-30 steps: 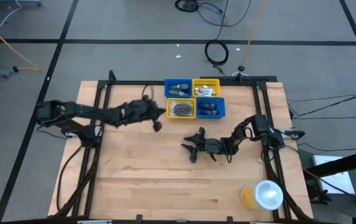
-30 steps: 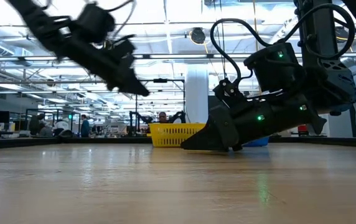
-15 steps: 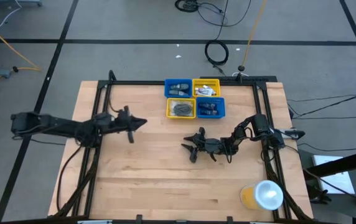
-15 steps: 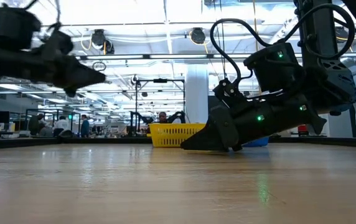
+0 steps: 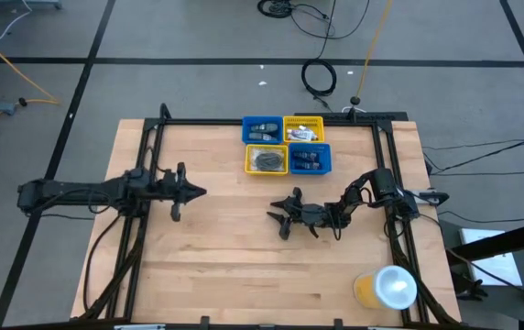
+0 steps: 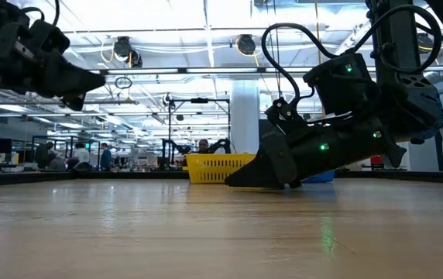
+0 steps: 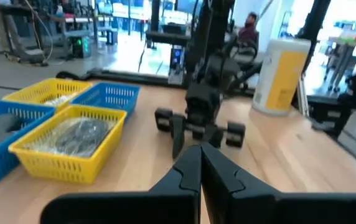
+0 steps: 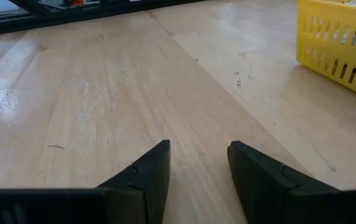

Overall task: Pick & Place Travel size toiletries
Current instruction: Return to Home Position

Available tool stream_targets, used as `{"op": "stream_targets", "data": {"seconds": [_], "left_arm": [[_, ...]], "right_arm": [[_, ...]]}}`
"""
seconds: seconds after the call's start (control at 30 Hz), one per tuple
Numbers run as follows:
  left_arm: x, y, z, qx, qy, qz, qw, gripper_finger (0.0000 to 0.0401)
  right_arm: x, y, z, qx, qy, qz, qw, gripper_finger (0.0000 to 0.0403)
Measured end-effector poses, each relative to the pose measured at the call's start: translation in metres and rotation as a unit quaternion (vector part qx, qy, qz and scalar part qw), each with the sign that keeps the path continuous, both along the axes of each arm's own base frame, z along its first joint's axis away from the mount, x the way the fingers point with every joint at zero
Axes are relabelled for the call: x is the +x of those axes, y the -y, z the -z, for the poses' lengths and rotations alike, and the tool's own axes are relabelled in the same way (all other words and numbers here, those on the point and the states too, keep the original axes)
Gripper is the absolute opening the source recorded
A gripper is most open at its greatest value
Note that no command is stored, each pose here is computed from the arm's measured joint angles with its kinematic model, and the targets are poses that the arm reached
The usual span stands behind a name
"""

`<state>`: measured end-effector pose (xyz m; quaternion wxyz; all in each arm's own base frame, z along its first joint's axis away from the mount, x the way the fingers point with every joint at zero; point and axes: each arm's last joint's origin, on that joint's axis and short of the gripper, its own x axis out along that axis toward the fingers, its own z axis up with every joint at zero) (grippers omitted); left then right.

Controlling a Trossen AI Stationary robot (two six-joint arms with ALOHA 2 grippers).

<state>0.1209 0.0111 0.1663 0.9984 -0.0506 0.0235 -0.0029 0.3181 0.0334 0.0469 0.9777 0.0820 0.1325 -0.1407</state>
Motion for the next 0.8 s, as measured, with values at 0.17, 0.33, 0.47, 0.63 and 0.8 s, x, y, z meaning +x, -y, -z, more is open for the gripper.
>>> {"op": "stream_targets", "data": {"seconds": [0.17,0.33,0.47,0.63,0.8], "left_arm": [[-0.010,0.001,0.003,0.004,-0.013,-0.008,1.000,0.0004],[-0.018,0.002,0.003,0.029,-0.012,-0.010,0.999,0.0004],[-0.019,0.003,0.002,0.052,-0.003,0.009,0.999,0.0002],[-0.017,0.004,0.005,0.048,-0.020,0.011,0.999,0.0014],[-0.016,0.003,0.006,0.047,-0.026,0.011,0.998,0.0027]], "right_arm": [[0.000,-0.002,0.000,0.000,0.000,-0.003,1.000,0.0155],[0.000,-0.003,0.000,0.001,0.000,-0.004,1.000,0.0155],[0.000,-0.004,0.000,0.007,0.002,-0.003,1.000,0.0155],[-0.001,-0.004,0.000,0.007,0.002,-0.003,1.000,0.0155],[-0.001,-0.004,0.000,0.000,0.000,-0.006,1.000,0.0155]]}}
